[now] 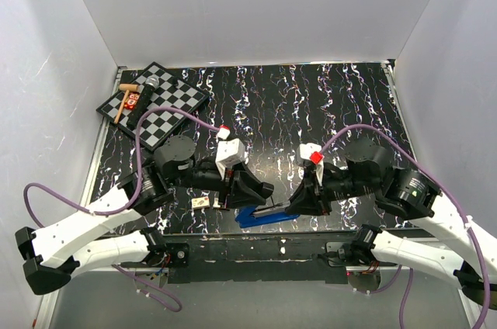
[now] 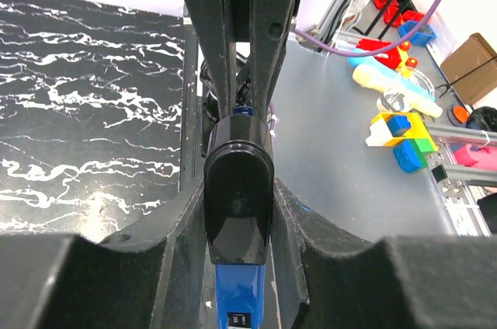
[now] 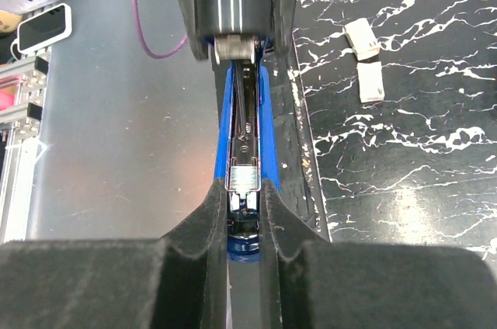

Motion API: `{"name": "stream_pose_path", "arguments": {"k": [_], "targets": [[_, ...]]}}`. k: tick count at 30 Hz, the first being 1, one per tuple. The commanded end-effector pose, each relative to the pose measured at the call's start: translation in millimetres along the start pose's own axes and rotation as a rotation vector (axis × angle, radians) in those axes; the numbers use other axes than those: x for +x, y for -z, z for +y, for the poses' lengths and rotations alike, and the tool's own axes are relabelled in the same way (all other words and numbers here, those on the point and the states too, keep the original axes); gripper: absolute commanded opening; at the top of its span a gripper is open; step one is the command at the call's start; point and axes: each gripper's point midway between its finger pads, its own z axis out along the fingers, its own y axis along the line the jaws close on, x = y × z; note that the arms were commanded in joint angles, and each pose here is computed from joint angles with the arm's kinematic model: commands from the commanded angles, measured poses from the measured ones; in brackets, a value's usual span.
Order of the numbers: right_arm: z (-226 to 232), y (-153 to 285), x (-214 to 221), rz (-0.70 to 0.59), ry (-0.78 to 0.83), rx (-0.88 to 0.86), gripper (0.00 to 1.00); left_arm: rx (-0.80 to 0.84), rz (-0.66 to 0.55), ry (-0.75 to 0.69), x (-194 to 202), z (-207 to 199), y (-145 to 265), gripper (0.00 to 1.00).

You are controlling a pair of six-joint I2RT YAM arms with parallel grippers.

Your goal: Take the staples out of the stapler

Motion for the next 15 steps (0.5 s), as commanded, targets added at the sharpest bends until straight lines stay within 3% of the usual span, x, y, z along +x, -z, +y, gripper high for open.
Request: {"name": "stream_pose_path", "arguments": {"k": [1,11,15], "targets": [[0,-2,28,0.06,-0.114,0.011,0.01,-0.017,-0.205,-0.123,-59,-14,17,0.0],[0,1,7,0.013,-0.091,0.026,0.01,0.014,-0.182,-0.1,-56,-11,5,0.0],[-2,4,1,0.014,-0.08,0.049,0.09,0.006,-0.18,-0.099,-55,-8,4,0.0]]}}
